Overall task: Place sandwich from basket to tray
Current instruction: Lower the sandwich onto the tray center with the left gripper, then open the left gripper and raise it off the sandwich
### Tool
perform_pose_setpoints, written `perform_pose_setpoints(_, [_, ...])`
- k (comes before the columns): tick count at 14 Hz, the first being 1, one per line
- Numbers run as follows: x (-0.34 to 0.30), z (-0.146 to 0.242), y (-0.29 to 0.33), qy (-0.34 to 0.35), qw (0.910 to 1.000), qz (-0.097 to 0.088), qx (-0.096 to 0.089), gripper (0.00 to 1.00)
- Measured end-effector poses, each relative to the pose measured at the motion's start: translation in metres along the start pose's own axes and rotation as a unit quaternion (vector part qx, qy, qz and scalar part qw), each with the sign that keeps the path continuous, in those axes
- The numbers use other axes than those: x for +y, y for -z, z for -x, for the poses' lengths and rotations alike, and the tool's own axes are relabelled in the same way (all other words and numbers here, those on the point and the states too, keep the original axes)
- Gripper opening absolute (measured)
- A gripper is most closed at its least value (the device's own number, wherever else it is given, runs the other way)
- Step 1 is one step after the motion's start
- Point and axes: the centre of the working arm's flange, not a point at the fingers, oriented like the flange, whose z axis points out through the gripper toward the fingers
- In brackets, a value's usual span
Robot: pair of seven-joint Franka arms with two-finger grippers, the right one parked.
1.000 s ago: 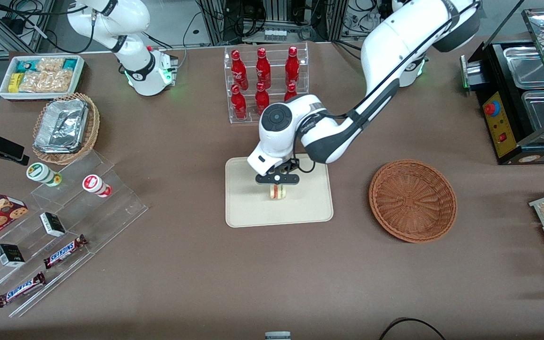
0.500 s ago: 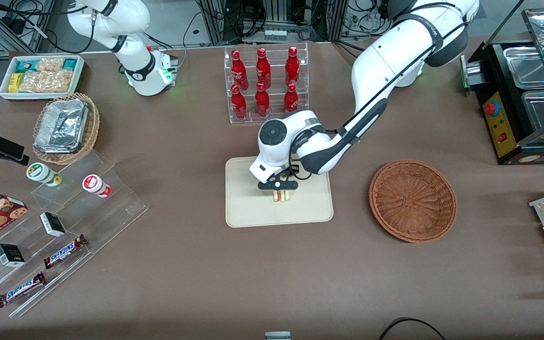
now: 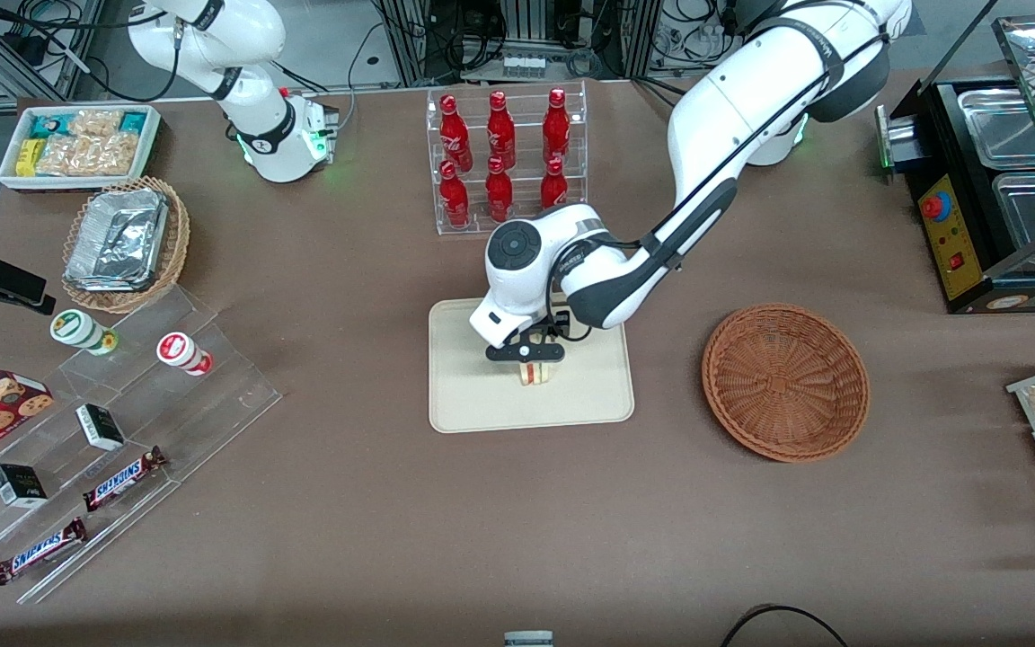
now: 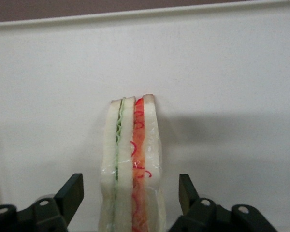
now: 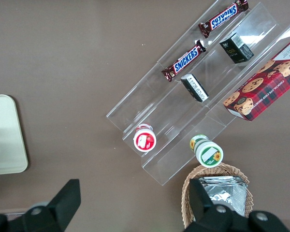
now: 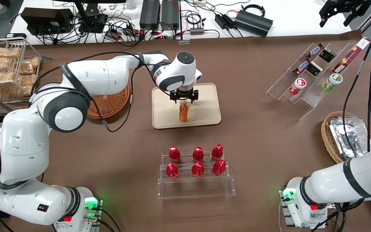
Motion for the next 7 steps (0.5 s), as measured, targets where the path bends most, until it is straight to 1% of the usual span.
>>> perform_pose_setpoints(1, [-0.002,-0.001,0.021,0.001,0.9999,-0.007,0.009,1.0])
perform_pose_setpoints(3, [-0.007,0.0,0.069,0.011,0.9995,-0.016,0.025,1.0])
perform_pose_setpoints(4, [-0.011,0.001,0.095,0.018,0.9993,-0.017,0.029,1.0])
perform_pose_setpoints(5, [-0.016,0.003,0.119,0.026,0.9989,-0.021,0.034,1.0])
perform_pose_setpoints(7, [-0.035,0.004,0.16,0.045,0.9975,-0.038,0.04,1.0])
